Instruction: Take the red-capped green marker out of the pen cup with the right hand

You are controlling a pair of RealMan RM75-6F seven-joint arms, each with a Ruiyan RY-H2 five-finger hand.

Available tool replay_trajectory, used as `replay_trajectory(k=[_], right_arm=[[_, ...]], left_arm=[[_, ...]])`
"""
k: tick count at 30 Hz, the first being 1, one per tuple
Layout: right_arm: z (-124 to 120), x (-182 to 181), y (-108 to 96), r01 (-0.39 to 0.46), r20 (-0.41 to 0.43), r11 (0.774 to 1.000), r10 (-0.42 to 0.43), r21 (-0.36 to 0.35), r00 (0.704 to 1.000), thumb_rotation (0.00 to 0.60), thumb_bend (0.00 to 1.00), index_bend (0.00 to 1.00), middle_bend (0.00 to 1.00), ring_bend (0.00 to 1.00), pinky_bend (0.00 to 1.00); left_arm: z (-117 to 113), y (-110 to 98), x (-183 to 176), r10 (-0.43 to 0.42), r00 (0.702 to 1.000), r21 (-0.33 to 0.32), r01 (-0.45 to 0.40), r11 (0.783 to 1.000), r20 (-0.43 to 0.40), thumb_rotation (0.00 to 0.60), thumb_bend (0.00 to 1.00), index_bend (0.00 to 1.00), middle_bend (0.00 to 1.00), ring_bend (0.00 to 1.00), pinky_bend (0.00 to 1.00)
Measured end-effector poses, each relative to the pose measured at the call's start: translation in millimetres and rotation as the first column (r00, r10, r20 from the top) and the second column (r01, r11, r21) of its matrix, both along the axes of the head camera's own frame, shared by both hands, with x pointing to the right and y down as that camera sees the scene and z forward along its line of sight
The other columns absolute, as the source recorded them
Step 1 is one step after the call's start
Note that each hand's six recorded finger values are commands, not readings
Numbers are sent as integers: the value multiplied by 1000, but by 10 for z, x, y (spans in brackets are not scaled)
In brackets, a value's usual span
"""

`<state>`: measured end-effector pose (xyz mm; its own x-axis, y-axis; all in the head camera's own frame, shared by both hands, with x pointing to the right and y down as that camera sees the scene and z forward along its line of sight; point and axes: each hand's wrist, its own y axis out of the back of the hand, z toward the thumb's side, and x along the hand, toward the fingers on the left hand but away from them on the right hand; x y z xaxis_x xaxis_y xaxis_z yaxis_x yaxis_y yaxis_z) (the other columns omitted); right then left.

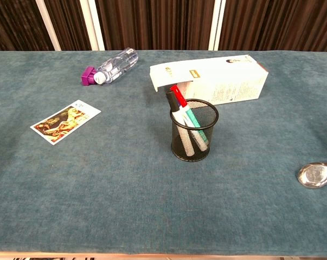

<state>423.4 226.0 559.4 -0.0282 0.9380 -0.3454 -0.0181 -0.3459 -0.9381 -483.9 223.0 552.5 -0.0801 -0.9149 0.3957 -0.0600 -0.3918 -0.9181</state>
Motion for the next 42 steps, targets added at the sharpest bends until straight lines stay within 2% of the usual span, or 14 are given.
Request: replay_trajectory(k=[16, 32, 36, 42], right_arm=[[-22, 8, -2, -6, 11, 1000, 6, 2, 1000, 600, 234, 29, 0, 0, 185], [6, 21, -8, -15, 67, 1000, 16, -15, 998, 600, 234, 30, 0, 0, 185], [9, 14, -34, -23, 118, 999, 27, -30, 993, 600, 234, 31, 0, 0, 185], [24, 27, -349, 2, 250, 991, 33, -137, 968, 600, 234, 34, 0, 0, 184]], left_arm=[[-6, -3, -3, 0, 1000, 3, 0, 1000, 0, 600, 532, 151, 86, 92, 94], [-5, 0, -6, -6, 1000, 0, 6, 1000, -3, 600, 532, 151, 86, 92, 94], [-9, 2, -18, -14, 1000, 0, 14, 1000, -3, 600, 532, 151, 86, 92, 94], [12, 8, -6, -12, 1000, -11, 12, 1000, -2, 600, 532, 151, 86, 92, 94]])
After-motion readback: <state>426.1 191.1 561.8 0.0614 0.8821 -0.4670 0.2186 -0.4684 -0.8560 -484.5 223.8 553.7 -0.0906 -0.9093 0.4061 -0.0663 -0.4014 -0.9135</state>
